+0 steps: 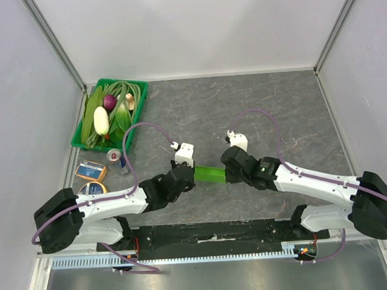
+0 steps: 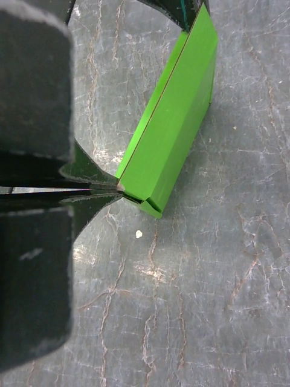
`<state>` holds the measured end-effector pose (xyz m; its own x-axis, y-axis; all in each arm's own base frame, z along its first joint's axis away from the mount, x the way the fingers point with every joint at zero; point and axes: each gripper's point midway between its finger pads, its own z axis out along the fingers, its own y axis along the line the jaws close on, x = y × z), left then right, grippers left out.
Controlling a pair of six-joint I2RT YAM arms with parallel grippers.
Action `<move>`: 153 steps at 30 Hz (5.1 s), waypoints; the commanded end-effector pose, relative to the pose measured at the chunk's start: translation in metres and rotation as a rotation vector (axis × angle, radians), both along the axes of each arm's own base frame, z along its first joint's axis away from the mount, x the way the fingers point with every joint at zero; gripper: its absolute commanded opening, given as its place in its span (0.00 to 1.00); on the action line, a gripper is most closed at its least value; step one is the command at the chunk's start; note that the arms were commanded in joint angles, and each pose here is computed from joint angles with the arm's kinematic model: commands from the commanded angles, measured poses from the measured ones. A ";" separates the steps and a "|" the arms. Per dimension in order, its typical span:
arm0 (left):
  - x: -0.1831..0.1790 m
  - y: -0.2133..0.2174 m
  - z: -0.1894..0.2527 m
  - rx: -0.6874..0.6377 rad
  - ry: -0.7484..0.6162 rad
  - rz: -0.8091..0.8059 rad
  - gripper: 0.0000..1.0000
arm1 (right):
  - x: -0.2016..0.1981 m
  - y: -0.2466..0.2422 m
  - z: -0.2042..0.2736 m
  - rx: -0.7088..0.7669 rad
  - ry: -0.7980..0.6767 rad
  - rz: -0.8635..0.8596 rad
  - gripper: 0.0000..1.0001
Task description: Fold the paper box
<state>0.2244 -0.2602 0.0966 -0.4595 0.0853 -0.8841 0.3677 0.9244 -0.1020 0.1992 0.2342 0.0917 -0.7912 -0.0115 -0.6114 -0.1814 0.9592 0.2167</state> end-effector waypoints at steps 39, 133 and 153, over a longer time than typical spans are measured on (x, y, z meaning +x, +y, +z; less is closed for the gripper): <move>-0.026 -0.001 -0.030 0.061 0.076 0.026 0.02 | 0.015 0.012 0.023 1.106 0.457 -0.532 0.85; 0.006 0.004 -0.067 -0.515 0.701 -0.034 0.07 | 0.005 -0.020 -0.086 0.966 0.460 -0.662 0.09; -0.040 0.043 -0.023 -0.292 0.462 -0.056 0.37 | -0.025 -0.058 -0.058 0.379 0.158 -0.055 0.74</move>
<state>0.1748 -0.2366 0.0354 -0.8949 -0.0808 -0.4388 0.2106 0.7905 -0.5751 0.1957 0.2041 0.0329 -0.8418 0.4592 -0.2838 0.1098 0.6603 0.7429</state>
